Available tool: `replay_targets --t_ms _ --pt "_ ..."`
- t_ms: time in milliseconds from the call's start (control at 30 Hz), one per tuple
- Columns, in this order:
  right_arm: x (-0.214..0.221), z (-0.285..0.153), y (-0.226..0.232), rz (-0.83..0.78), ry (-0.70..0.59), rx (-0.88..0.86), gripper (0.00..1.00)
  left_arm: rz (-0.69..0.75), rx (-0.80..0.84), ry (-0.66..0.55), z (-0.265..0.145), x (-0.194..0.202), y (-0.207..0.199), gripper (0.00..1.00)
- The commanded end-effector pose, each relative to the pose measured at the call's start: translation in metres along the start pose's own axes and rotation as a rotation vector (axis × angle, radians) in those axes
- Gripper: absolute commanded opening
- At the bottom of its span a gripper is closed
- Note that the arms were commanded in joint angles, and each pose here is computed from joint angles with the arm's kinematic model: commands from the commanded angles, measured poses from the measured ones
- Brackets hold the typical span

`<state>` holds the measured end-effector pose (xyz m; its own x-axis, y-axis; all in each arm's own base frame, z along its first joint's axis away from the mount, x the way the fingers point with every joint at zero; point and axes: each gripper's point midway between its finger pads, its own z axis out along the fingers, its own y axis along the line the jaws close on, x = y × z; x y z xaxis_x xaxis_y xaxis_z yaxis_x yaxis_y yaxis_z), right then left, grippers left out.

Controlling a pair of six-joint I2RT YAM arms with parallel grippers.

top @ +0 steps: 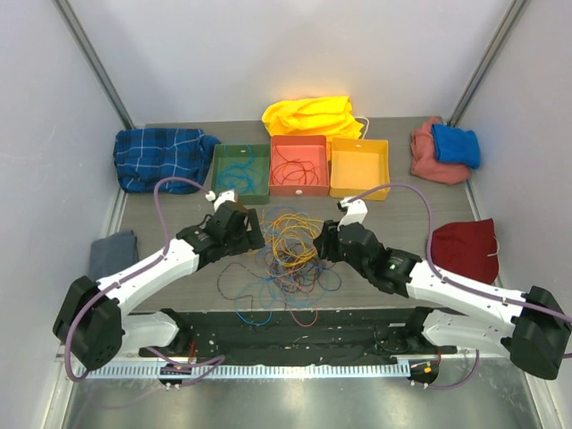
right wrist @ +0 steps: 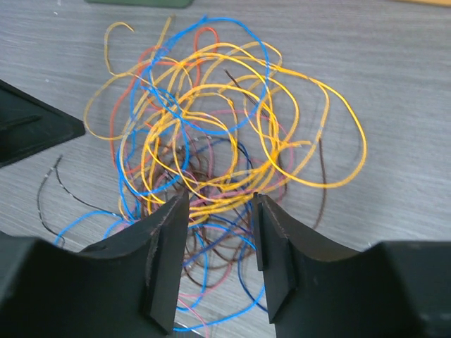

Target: Untangle the cables

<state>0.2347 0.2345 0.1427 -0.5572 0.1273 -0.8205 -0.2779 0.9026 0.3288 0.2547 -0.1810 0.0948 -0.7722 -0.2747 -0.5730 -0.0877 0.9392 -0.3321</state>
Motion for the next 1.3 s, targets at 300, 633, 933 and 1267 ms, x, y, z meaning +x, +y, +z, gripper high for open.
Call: replay_targets --t_ms 300,633,933,1267 --pt "0.002 0.006 -0.033 -0.005 -0.048 0.175 0.50 -0.148 0.057 -0.003 -0.002 -0.006 -0.019 1.00" --pt "0.008 0.011 -0.038 0.001 -0.018 0.220 0.52 -0.208 0.219 -0.243 -0.053 -0.034 -0.010 1.00" --pt "0.010 0.028 -0.043 0.036 0.007 0.244 0.51 -0.214 0.235 -0.130 -0.035 -0.008 -0.014 1.00" --pt "-0.001 0.070 -0.081 0.105 0.003 0.346 0.49 -0.205 0.255 -0.091 -0.032 0.001 -0.017 1.00"
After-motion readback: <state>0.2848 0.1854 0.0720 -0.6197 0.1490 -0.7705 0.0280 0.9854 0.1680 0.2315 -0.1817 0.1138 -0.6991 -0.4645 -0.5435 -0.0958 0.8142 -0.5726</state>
